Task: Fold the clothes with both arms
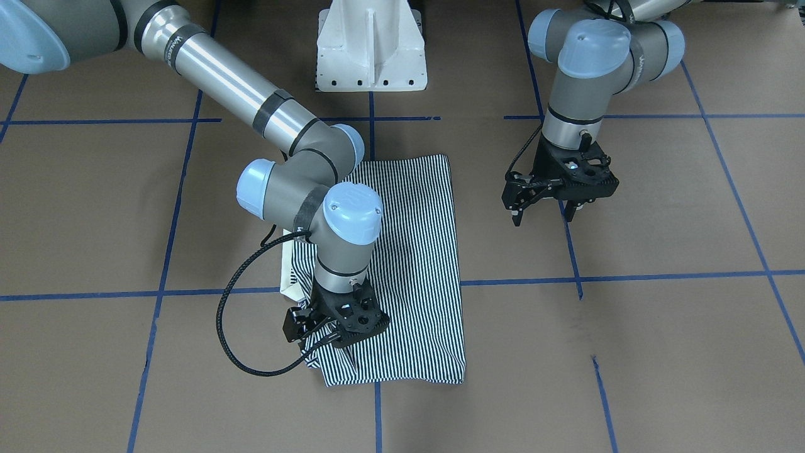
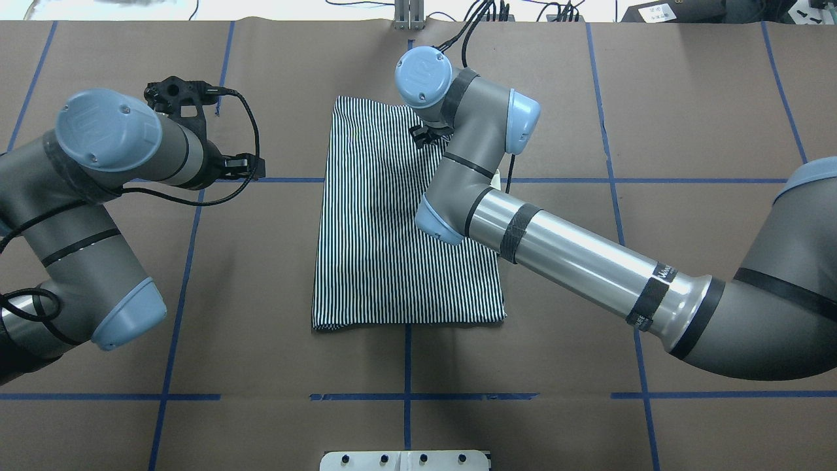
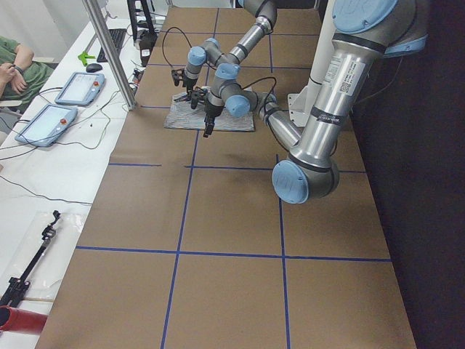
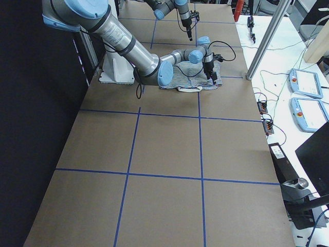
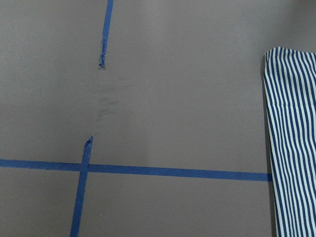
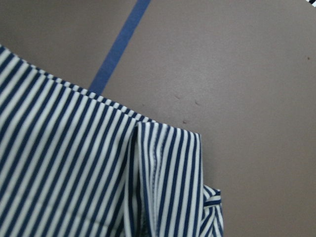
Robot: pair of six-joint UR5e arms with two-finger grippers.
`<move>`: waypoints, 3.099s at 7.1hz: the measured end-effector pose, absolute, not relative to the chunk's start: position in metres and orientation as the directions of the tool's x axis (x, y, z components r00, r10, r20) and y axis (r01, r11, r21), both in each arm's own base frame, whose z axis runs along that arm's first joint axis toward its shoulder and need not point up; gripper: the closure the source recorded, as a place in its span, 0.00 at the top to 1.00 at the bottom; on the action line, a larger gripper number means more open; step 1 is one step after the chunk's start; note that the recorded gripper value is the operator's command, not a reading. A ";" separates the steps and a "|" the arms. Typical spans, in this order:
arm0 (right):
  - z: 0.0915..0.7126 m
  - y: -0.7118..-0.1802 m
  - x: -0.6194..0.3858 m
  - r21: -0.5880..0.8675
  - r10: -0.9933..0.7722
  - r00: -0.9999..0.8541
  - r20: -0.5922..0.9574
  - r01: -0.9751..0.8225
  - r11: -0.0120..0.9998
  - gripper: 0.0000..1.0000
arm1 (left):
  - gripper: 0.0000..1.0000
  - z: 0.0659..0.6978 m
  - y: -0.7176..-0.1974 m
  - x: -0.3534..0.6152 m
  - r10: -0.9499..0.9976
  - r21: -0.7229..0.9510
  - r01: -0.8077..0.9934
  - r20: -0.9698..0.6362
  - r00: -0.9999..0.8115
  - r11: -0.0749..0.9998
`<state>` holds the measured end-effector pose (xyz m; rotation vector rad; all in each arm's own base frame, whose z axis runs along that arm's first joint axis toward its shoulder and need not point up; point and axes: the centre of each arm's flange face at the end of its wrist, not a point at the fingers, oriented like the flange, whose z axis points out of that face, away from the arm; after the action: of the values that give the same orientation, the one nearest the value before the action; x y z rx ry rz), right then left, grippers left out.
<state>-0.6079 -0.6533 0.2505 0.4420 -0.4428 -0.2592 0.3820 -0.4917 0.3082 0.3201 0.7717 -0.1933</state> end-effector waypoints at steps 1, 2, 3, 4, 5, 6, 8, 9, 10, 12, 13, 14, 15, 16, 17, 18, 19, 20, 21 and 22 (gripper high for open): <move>0.261 -0.662 -0.600 0.459 -0.321 0.884 0.339 0.142 0.877 1.00 | 1.00 0.309 -0.492 0.383 -0.055 0.211 0.287 -0.709 0.703 0.935; 0.272 -0.675 -0.585 0.457 -0.311 0.894 0.321 0.142 0.878 1.00 | 1.00 0.309 -0.492 0.383 -0.056 0.210 0.287 -0.709 0.703 0.935; 0.286 -0.698 -0.554 0.452 -0.307 0.901 0.306 0.146 0.880 1.00 | 1.00 0.309 -0.492 0.384 -0.056 0.210 0.287 -0.709 0.703 0.935; 0.297 -0.720 -0.521 0.437 -0.302 0.899 0.317 0.144 0.888 1.00 | 1.00 0.308 -0.492 0.384 -0.056 0.210 0.287 -0.710 0.702 0.935; 0.300 -0.732 -0.500 0.422 -0.298 0.886 0.356 0.132 0.897 1.00 | 1.00 0.308 -0.493 0.384 -0.056 0.211 0.288 -0.710 0.702 0.934; 0.297 -0.729 -0.491 0.404 -0.287 0.864 0.415 0.107 0.908 1.00 | 1.00 0.307 -0.493 0.384 -0.058 0.209 0.291 -0.713 0.699 0.934; 0.307 -0.683 -0.467 0.290 -0.224 0.778 0.587 0.057 0.955 1.00 | 1.00 0.298 -0.480 0.393 -0.132 0.084 0.298 -0.761 0.636 0.951; 0.300 -0.657 -0.451 0.210 -0.186 0.754 0.630 0.065 0.976 1.00 | 1.00 0.287 -0.459 0.415 -0.219 -0.034 0.310 -0.780 0.586 0.950; 0.285 -0.630 -0.430 0.150 -0.152 0.755 0.638 0.072 0.986 1.00 | 1.00 0.276 -0.432 0.446 -0.315 -0.147 0.329 -0.775 0.548 0.933; 0.270 -0.575 -0.387 0.080 -0.101 0.749 0.654 0.063 0.995 1.00 | 1.00 0.274 -0.382 0.497 -0.457 -0.280 0.385 -0.724 0.516 0.879; 0.268 -0.555 -0.375 0.047 -0.068 0.733 0.677 0.050 0.998 1.00 | 1.00 0.276 -0.363 0.517 -0.503 -0.311 0.416 -0.693 0.515 0.854; 0.266 -0.546 -0.371 0.026 -0.047 0.723 0.690 0.040 0.999 1.00 | 1.00 0.280 -0.353 0.534 -0.538 -0.329 0.444 -0.666 0.517 0.834; 0.265 -0.542 -0.372 0.012 -0.031 0.719 0.695 0.032 0.999 1.00 | 1.00 0.284 -0.345 0.549 -0.559 -0.340 0.459 -0.645 0.521 0.820; 0.264 -0.540 -0.372 0.006 -0.024 0.718 0.696 0.027 1.000 1.00 | 0.97 0.287 -0.340 0.557 -0.568 -0.343 0.468 -0.634 0.524 0.814; 0.265 -0.540 -0.373 0.002 -0.021 0.718 0.696 0.026 1.000 1.00 | 0.82 0.289 -0.339 0.561 -0.571 -0.340 0.474 -0.630 0.526 0.812; 0.265 -0.539 -0.373 0.001 -0.020 0.718 0.696 0.026 1.000 1.00 | 0.43 0.290 -0.339 0.563 -0.573 -0.339 0.477 -0.628 0.527 0.811; 0.265 -0.539 -0.373 0.001 -0.019 0.718 0.696 0.026 1.000 1.00 | 0.05 0.289 -0.339 0.563 -0.573 -0.339 0.477 -0.628 0.527 0.811; 0.265 -0.539 -0.373 0.000 -0.019 0.718 0.695 0.027 1.000 1.00 | 0.00 0.287 -0.339 0.563 -0.572 -0.339 0.476 -0.630 0.525 0.811; 0.265 -0.539 -0.373 0.001 -0.020 0.718 0.696 0.026 1.000 1.00 | 0.00 0.284 -0.339 0.563 -0.570 -0.340 0.474 -0.635 0.522 0.812; 0.264 -0.539 -0.373 0.000 -0.017 0.718 0.696 0.024 1.000 1.00 | 0.00 0.281 -0.339 0.563 -0.567 -0.340 0.471 -0.639 0.520 0.814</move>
<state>-0.3730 -0.5389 0.2640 -0.0098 -0.7700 -0.0230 0.5628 -0.3387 0.2809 -0.1298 0.8126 -0.6239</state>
